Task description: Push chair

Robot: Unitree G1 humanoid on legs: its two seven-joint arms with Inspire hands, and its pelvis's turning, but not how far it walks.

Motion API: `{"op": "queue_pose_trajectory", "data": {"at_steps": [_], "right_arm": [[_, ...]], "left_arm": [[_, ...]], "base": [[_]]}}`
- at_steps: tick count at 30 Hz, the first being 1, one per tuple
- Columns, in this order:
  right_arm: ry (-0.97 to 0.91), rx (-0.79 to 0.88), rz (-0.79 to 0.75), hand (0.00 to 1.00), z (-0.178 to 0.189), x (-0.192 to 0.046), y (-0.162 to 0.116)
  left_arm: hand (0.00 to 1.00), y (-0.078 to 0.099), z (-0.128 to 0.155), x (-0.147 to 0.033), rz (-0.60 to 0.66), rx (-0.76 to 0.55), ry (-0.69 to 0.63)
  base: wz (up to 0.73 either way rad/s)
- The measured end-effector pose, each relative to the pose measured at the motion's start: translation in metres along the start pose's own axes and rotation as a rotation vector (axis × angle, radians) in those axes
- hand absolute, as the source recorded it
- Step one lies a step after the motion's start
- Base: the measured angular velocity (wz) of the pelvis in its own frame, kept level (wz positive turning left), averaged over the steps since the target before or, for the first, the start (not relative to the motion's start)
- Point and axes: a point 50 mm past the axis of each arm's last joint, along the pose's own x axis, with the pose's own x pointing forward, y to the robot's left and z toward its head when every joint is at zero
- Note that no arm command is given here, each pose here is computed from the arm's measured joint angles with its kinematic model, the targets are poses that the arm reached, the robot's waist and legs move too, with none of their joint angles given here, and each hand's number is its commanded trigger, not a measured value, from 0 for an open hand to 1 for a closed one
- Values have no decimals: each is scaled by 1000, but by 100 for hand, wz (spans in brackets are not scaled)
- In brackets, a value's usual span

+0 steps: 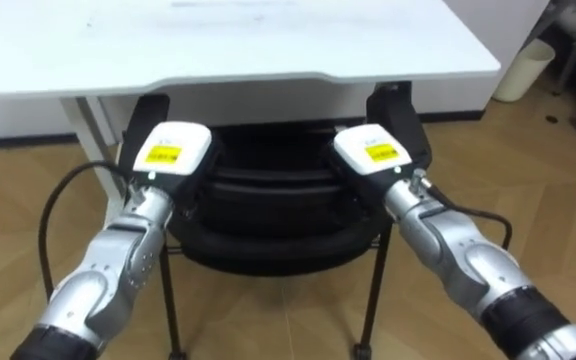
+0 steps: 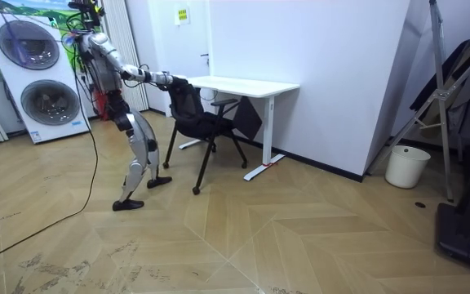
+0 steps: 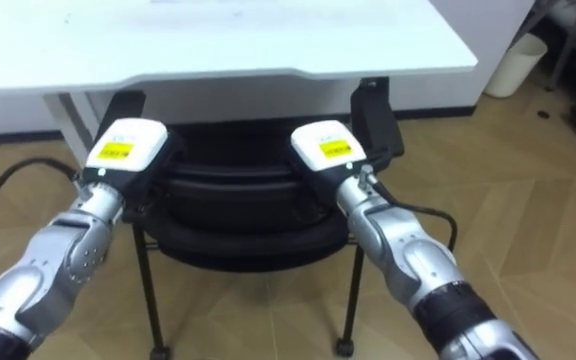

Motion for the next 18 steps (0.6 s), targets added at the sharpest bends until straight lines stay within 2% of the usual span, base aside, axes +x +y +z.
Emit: {"op": "queue_pose_trajectory", "data": {"at_steps": [10, 14, 18], "right_arm": [[8, 29, 3, 100, -2, -5, 8], [8, 18, -16, 100, 0, -3, 7], [11, 39, 11, 100, 4, -1, 16]], "left_arm": [[100, -1, 3, 0, -17, -2, -24], [100, 0, 0, 1, -8, -1, -15], [100, -6, -4, 2, -20, 14, -16]], "base": [[-9], [-33], [70]]}}
